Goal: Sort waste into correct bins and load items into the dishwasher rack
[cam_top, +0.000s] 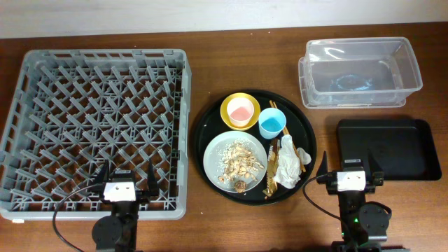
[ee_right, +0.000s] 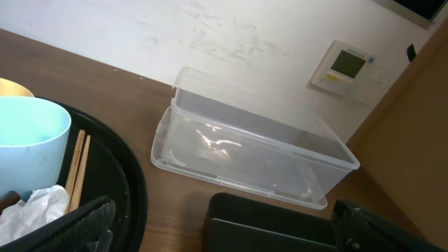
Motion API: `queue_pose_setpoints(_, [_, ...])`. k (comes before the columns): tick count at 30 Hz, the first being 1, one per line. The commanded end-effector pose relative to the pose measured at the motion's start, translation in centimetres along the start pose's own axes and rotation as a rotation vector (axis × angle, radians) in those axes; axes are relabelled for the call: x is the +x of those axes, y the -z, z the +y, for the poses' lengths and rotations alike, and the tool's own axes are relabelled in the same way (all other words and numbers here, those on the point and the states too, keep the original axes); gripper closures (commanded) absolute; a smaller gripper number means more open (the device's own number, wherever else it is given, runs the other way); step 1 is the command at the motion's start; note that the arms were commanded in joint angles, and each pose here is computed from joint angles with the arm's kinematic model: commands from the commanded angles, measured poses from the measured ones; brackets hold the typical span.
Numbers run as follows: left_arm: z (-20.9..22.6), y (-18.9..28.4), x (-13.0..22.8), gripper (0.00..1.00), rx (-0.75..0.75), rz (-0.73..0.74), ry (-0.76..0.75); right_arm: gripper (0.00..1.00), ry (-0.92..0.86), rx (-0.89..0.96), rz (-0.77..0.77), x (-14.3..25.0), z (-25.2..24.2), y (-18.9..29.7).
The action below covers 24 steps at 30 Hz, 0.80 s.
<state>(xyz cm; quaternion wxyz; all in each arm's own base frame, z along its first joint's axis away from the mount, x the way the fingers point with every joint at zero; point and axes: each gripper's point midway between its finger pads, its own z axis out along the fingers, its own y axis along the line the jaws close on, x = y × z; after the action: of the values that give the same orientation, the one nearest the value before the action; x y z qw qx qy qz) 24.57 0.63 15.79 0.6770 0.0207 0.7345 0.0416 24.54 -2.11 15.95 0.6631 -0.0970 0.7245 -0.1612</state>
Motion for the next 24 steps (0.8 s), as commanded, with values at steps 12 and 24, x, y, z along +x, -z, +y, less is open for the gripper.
queue_pose_setpoints(12, [-13.8, 13.4, -12.8, 0.00, 1.015, -0.677, -0.178, 0.01, 0.000, 0.016, 0.010, 0.3, -0.2, 0.0])
queue_pose_setpoints(24, [-12.7, 5.5, -19.4, 0.00, 0.987, 0.061, -0.005, 0.01, 0.000, 0.016, 0.011, 0.3, -0.2, 0.0])
